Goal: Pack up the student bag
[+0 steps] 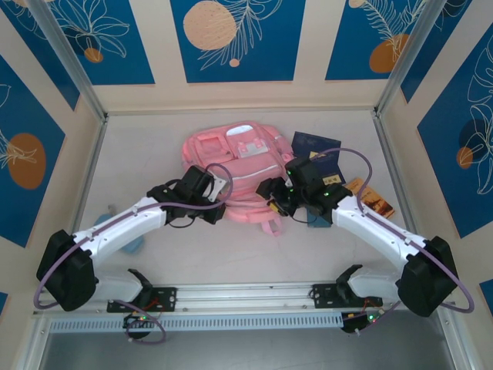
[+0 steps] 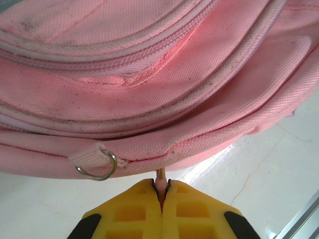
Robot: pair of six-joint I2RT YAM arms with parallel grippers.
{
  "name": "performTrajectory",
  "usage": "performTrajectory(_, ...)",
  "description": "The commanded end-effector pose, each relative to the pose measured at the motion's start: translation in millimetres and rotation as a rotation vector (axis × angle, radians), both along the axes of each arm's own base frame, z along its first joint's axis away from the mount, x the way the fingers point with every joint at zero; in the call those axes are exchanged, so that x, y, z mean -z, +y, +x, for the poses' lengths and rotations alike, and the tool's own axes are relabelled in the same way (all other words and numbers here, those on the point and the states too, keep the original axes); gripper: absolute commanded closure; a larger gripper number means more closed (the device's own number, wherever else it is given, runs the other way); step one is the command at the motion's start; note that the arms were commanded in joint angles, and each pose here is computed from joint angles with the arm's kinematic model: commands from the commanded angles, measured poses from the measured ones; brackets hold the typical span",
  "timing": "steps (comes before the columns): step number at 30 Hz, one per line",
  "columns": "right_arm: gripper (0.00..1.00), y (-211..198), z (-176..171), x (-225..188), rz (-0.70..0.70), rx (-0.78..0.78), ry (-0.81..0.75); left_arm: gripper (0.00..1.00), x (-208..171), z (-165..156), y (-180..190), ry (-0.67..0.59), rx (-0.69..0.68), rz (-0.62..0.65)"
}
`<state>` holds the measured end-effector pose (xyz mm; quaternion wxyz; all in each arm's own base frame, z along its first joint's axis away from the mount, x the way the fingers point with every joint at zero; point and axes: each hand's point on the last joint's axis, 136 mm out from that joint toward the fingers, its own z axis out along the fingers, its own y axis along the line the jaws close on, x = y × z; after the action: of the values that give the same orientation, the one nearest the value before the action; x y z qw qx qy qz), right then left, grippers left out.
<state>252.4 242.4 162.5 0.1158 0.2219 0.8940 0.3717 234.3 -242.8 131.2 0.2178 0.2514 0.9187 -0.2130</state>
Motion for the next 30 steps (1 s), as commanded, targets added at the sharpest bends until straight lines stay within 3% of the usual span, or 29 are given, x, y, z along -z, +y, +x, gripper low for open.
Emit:
performTrajectory(1, 0.54, 3, 5, 4, -0.013, 0.062, 0.047, 1.0, -28, 9, -18, -0.083, 0.039, -0.08)
performTrajectory(11, 0.65, 18, 1, 30, -0.051, 0.05, 0.139, 1.0, -26, 9, -16, -0.087, 0.036, -0.072)
performTrajectory(14, 0.77, 21, 2, 32, -0.056, 0.036, 0.142, 1.0, -25, 9, -12, -0.093, 0.029, -0.056)
performTrajectory(18, 1.0, 18, 6, 29, -0.095, 0.02, 0.108, 1.0, -23, 10, -5, -0.101, 0.01, -0.022)
performTrajectory(23, 1.0, -2, 14, 14, -0.197, 0.019, 0.012, 1.0, -14, 10, 15, -0.113, -0.026, 0.074)
performTrajectory(30, 1.0, -44, 16, 9, -0.364, 0.064, -0.018, 1.0, 5, 24, 65, -0.073, -0.184, 0.368)
